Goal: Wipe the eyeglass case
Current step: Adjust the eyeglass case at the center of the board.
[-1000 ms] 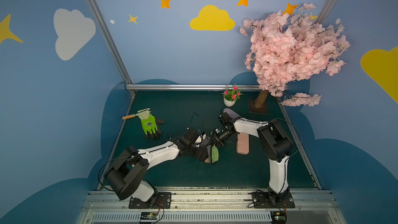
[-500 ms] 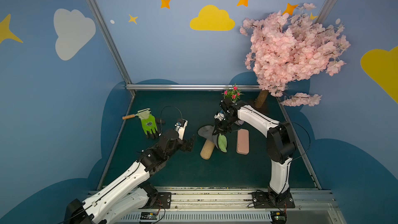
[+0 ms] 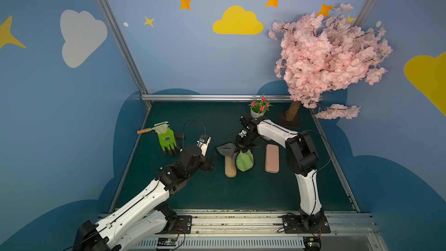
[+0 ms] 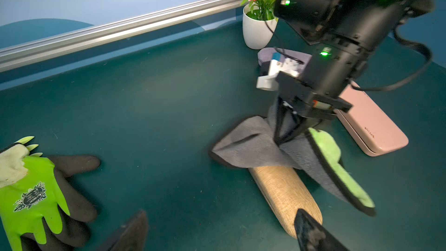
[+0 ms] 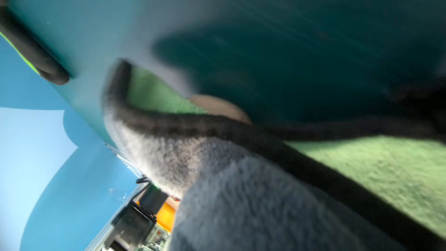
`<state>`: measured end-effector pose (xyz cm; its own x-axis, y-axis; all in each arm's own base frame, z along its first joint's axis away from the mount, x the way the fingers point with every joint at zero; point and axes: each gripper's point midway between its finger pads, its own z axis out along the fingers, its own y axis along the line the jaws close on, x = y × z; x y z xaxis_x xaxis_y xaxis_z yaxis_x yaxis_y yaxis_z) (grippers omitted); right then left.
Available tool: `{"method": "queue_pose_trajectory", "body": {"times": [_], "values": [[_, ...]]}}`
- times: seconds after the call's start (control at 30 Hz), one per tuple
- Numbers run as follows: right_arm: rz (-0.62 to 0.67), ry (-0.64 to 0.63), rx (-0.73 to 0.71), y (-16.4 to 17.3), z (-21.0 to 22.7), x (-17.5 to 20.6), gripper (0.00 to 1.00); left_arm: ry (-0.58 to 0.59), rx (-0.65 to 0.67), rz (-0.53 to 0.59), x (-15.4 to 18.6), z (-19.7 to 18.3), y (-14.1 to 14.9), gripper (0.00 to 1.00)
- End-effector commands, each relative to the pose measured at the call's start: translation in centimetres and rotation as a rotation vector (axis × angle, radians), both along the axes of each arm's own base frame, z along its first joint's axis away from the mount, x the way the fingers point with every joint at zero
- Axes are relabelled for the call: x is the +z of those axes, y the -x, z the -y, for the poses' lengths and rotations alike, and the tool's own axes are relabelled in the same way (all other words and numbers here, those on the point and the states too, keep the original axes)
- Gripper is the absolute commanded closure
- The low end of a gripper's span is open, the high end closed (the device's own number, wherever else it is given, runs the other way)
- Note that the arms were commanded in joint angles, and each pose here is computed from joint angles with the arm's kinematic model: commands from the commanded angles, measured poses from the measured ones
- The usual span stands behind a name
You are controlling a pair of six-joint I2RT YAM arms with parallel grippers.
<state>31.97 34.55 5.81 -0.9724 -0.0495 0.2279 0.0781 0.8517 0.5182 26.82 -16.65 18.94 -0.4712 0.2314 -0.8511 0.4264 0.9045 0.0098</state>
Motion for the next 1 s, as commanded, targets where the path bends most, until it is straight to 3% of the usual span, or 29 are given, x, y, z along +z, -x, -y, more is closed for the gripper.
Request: {"method": "queue_pose_trajectory", "body": {"times": [0.0, 0.13, 0.23, 0.37, 0.43, 0.6, 0.77, 0.87, 0.97], "values": [[0.017, -0.058, 0.082, 0.0, -3.1, 1.4, 1.00, 0.010, -0.029, -0.006, 0.6, 0.4, 0.1, 0.06], [0.036, -0.108, 0.126, 0.1, -4.5, 3.2, 1.00, -0.001, -0.037, -0.022, 0.2, 0.5, 0.3, 0.06], [0.127, -0.124, 0.143, -1.0, -3.6, 6.2, 1.00, -0.010, -0.065, -0.026, 0.2, 0.8, 0.5, 0.08], [0.236, -0.223, 0.171, -1.7, -1.7, 13.3, 1.00, -0.038, -0.259, -0.089, -0.7, 3.3, 2.0, 0.10], [0.290, -0.198, 0.151, -1.7, 0.4, 15.3, 1.00, -0.093, -0.349, -0.138, -1.8, 4.2, 2.4, 0.10], [0.260, -0.189, 0.042, 0.9, 4.7, 15.3, 1.00, -0.307, -0.539, -0.164, -5.9, 5.2, 2.0, 0.08], [0.251, -0.208, -0.014, 3.2, 6.3, 14.3, 1.00, -0.287, -0.634, -0.162, -7.5, 6.1, 0.5, 0.05], [0.206, -0.216, -0.018, 4.4, 6.5, 12.9, 1.00, -0.348, -0.733, -0.200, -9.9, 6.1, 0.3, 0.04], [0.184, -0.216, -0.014, 5.0, 6.7, 12.0, 1.00, -0.335, -0.765, -0.229, -9.3, 6.6, -1.0, 0.04]]}}
